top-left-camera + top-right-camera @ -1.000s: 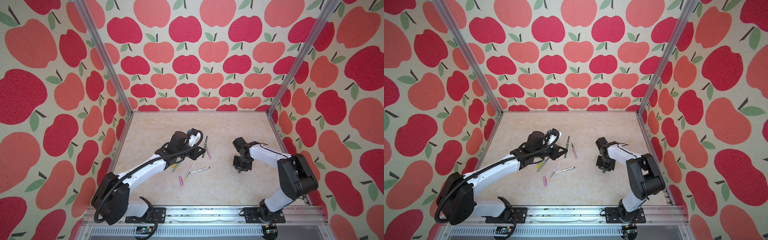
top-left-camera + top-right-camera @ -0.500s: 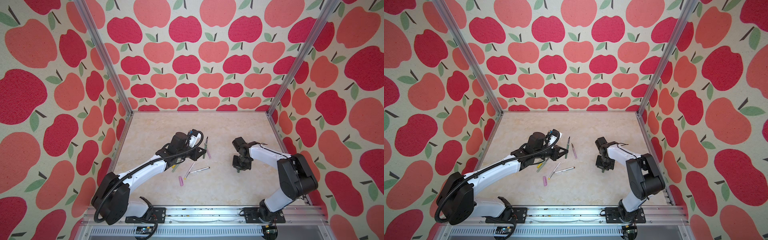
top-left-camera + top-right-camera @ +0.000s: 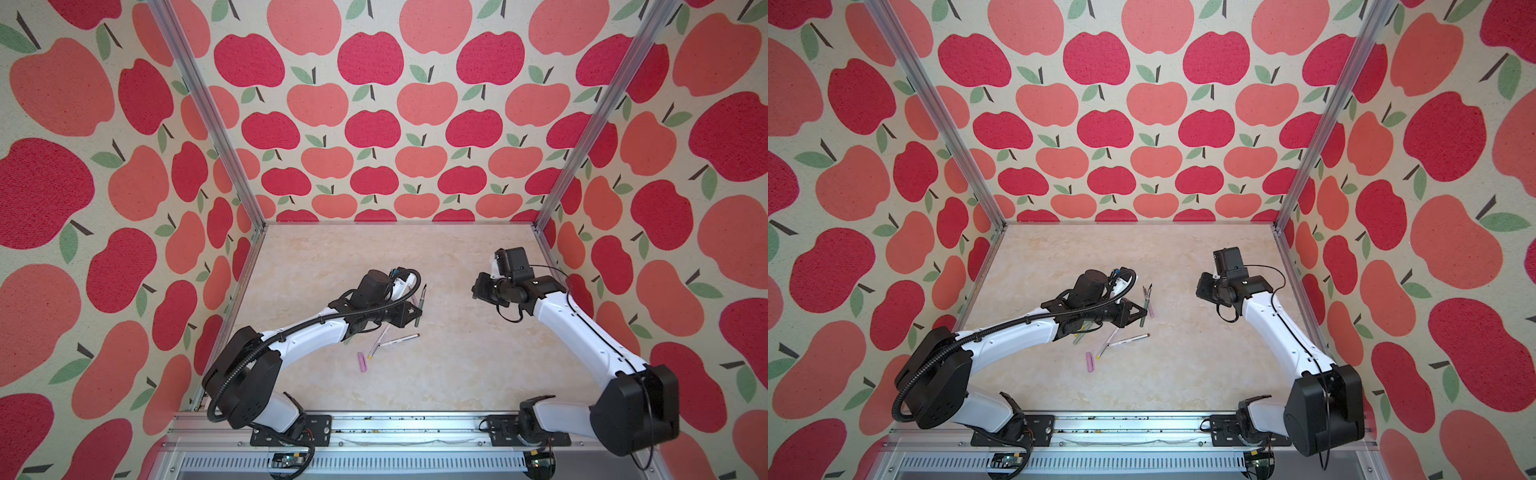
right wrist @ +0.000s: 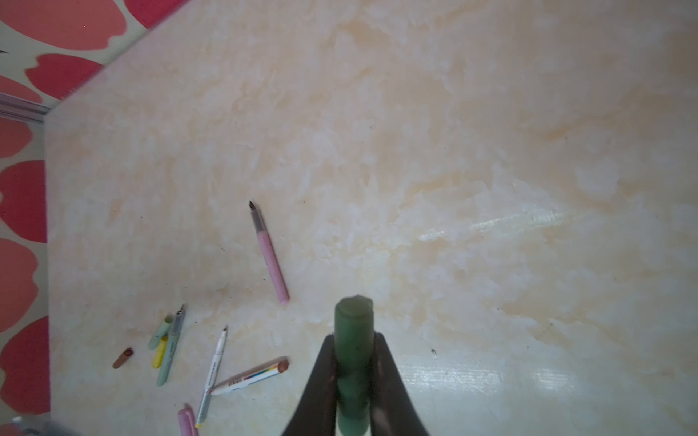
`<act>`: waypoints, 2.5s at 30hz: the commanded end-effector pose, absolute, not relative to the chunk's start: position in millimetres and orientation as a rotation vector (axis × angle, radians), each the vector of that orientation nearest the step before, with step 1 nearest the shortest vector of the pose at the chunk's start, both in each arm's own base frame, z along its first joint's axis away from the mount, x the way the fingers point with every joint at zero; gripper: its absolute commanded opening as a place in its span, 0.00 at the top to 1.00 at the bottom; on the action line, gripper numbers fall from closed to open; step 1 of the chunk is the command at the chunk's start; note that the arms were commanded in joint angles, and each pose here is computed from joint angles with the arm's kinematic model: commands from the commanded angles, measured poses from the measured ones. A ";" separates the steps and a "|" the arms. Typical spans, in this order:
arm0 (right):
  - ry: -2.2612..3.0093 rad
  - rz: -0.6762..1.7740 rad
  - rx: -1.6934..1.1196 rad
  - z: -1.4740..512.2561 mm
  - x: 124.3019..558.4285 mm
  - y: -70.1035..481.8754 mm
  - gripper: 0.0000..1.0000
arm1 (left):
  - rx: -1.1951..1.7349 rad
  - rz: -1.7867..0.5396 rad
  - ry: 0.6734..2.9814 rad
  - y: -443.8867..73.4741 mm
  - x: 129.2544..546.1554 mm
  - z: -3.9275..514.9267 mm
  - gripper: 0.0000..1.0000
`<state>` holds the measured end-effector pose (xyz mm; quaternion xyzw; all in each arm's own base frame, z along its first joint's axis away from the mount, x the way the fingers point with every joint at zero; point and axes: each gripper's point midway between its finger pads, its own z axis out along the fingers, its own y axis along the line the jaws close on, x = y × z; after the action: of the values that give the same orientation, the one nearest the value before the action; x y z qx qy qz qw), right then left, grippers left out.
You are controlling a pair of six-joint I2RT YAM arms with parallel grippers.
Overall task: Insert the pens into the pen caps
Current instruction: 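Bring the green cap above the pen nib with the right gripper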
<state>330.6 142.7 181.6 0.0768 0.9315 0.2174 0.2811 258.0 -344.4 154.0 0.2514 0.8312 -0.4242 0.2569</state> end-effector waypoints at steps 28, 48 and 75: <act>2.371 1.239 -0.017 210.9 332.6 243.2 0.92 | 0.718 -1.240 2.205 -385.7 261.8 172.9 1.00; 2.344 1.226 -0.005 219.2 331.2 240.2 0.93 | 0.699 -1.222 2.220 -381.9 262.0 165.6 1.00; 2.334 1.267 -0.035 220.7 327.5 244.8 0.94 | 0.684 -1.200 2.230 -380.9 265.6 161.3 1.00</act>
<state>330.6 239.2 219.3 -0.0033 0.8577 0.4528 0.2436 262.9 -379.0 164.0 0.2554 0.8207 -0.4434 0.2543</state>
